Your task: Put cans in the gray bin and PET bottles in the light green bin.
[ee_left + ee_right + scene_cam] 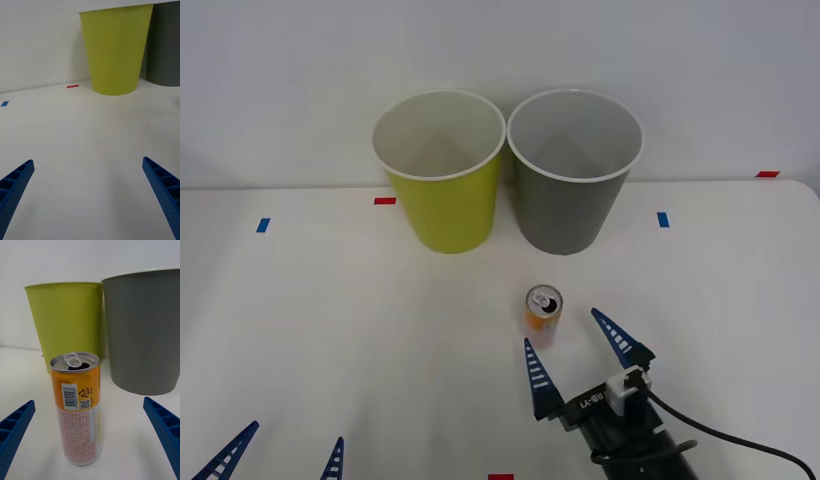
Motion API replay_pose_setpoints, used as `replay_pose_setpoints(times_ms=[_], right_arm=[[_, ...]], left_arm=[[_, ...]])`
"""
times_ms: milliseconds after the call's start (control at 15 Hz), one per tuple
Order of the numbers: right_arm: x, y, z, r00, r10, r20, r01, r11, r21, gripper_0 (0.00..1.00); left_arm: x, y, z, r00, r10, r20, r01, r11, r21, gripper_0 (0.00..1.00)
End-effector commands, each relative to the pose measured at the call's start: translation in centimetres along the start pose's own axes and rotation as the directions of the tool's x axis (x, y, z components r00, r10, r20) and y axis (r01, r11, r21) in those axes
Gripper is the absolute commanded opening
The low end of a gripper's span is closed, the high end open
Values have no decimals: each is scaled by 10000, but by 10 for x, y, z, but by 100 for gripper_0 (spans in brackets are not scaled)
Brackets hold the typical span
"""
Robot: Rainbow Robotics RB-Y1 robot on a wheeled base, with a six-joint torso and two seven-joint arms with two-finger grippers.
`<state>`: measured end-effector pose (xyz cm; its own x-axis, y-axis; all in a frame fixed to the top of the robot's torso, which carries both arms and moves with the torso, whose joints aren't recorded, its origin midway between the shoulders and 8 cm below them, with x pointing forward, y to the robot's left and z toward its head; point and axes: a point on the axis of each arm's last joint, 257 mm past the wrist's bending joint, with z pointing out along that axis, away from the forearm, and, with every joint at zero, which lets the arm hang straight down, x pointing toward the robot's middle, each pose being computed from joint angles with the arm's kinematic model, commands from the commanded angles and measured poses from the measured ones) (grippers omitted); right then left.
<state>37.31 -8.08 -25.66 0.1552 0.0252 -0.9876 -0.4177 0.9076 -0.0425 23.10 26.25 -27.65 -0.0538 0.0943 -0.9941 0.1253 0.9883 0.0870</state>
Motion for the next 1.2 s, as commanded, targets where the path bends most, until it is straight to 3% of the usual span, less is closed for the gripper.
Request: replay_pose_setpoints(times_ms=[67,933,1067,1133,1200], right_arm=[[0,6,16,9999,-68,-112,66,9999,-131,100],[5,13,49,9988,-14,-480,3,9997,-230,100],[11,11,55,9997,2,-255,-6,9999,-166,100],[10,12,57,9997,43,-223,-47,9999,-155,88],[8,12,57,9999,79,-146,-81,9998,-160,68]], left_arm=[[0,0,0,10000,0,0,0,10000,0,100],[0,0,0,10000,0,0,0,10000,0,100],[0,0,0,10000,0,0,0,10000,0,100],[0,0,0,10000,0,0,0,10000,0,100],[0,0,0,10000,0,0,0,10000,0,100]])
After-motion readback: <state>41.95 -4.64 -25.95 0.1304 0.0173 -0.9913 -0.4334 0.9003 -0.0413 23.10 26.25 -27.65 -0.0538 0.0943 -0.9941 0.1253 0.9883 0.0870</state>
